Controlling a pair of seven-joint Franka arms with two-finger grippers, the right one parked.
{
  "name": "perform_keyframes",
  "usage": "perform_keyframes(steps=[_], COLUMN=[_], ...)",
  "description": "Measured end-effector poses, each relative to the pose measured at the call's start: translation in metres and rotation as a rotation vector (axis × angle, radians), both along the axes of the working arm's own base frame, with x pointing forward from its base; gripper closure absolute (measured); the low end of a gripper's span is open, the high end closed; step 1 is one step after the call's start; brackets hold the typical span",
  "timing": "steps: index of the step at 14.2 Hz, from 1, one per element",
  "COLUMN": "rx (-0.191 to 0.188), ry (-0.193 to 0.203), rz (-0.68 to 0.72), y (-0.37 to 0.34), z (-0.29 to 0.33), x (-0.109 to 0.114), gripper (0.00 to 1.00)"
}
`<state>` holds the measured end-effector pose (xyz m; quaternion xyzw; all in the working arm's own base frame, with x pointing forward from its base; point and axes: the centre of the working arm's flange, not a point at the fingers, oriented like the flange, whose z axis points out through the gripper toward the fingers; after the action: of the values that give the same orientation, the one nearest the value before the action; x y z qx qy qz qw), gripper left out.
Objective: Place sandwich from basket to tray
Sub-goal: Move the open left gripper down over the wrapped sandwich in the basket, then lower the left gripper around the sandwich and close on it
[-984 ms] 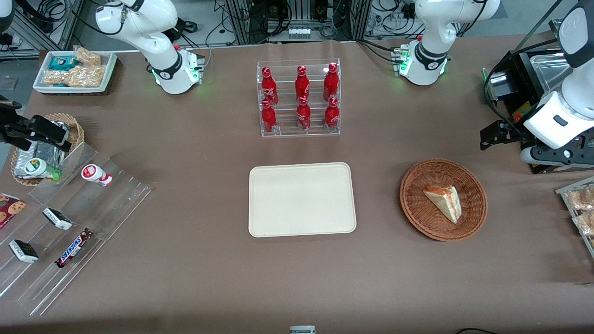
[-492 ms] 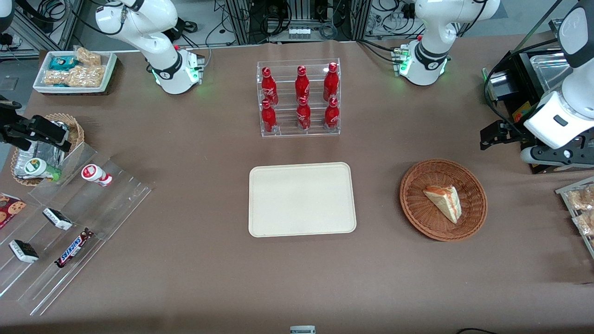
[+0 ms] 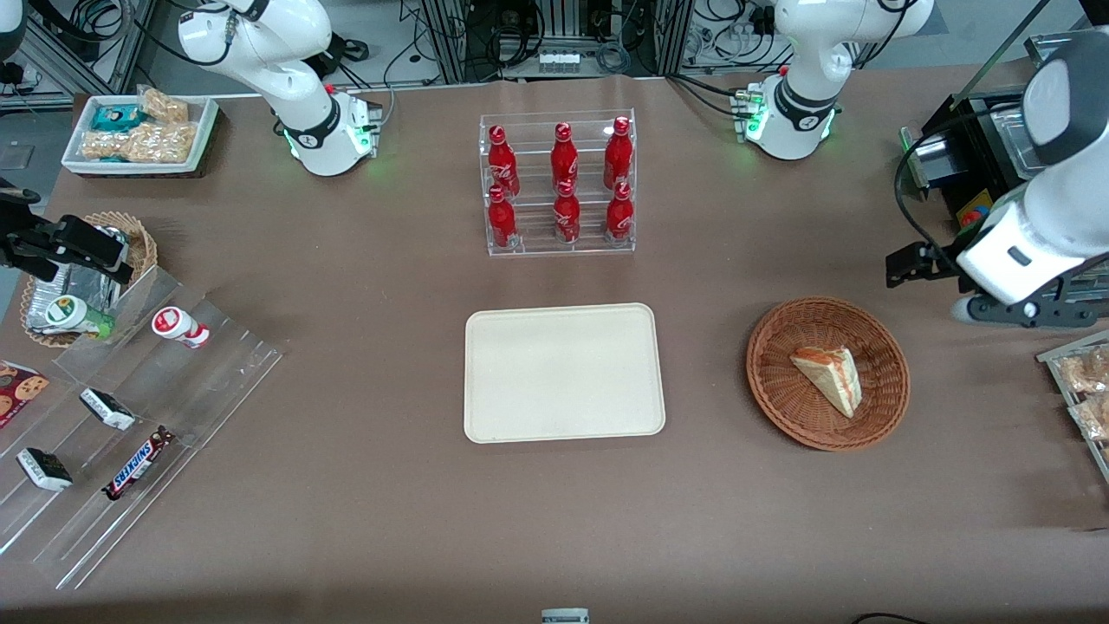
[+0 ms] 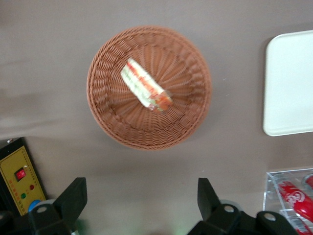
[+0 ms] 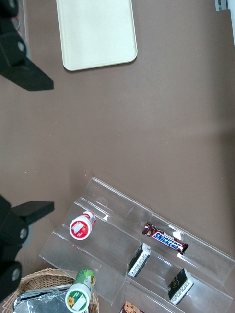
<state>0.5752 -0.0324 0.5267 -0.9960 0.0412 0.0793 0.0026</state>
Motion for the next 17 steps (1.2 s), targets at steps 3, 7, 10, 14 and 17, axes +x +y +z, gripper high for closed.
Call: perform_keyframes(steps=[3,7,10,14,17], rx=[0.008,0.015,0.030,0.049,0.076], ry=[0.031,0.007,-0.036,-0.079,-0.107], rz=[0.010,0.039,0.061,0.257,0.534], y=[0.007,0.009,0.022,0.033,0.028], z=[-0.050,-0.121,-0.160,-0.193,-0.199], x=[0.013,0.010,0.001,-0.010,-0.009], gripper=[0.00,0.00,0.00,0.00,0.00])
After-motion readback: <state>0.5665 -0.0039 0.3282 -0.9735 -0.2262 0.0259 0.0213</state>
